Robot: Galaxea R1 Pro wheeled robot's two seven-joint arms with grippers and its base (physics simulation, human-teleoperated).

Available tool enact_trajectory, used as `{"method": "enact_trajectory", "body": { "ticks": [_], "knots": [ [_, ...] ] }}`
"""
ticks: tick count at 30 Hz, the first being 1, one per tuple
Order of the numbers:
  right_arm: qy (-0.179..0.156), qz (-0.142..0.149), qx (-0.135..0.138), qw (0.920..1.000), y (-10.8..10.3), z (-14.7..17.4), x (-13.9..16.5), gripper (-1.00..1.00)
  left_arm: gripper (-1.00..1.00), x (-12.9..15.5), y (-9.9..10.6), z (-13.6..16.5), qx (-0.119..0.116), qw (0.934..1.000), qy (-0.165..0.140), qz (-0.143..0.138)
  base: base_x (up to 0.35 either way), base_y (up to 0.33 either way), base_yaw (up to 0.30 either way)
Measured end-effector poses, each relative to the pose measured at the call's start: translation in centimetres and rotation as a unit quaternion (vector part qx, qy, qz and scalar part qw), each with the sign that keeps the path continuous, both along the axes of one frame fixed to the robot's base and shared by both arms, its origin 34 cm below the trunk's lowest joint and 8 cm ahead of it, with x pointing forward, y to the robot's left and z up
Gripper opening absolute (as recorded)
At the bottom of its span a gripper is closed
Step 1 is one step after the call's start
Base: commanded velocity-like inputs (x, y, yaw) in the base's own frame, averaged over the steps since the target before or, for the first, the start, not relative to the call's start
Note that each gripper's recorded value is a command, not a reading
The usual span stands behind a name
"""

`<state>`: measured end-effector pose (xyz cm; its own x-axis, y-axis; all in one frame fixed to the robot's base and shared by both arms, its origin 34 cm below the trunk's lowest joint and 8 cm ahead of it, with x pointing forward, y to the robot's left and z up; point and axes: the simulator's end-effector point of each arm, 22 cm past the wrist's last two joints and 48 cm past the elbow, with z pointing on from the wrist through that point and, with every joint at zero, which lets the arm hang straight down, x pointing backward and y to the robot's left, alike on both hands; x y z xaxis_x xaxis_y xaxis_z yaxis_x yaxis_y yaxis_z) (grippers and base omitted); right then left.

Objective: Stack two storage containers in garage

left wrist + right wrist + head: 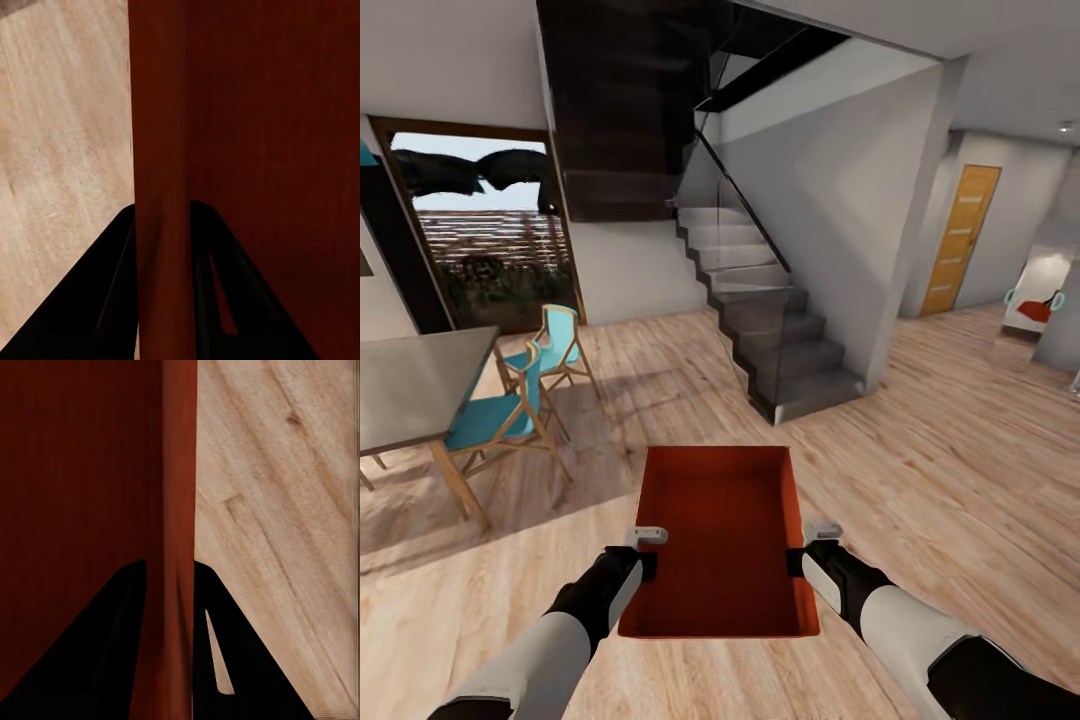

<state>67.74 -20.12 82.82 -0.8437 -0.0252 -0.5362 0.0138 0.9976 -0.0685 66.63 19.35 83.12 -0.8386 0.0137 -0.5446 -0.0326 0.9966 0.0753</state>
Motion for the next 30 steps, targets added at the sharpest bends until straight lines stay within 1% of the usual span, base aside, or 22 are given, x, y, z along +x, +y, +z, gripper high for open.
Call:
{"method": "enact_trajectory", "body": {
  "ticks": [30],
  "knots": [
    [-0.001, 0.0, 0.0, 1.0, -0.01, 0.05, 0.06, -1.0, -1.0, 0.06, -0.01, 0.06, 0.0, 1.0, -0.001, 0.0, 0.0, 0.0, -0.287]
  ]
}}
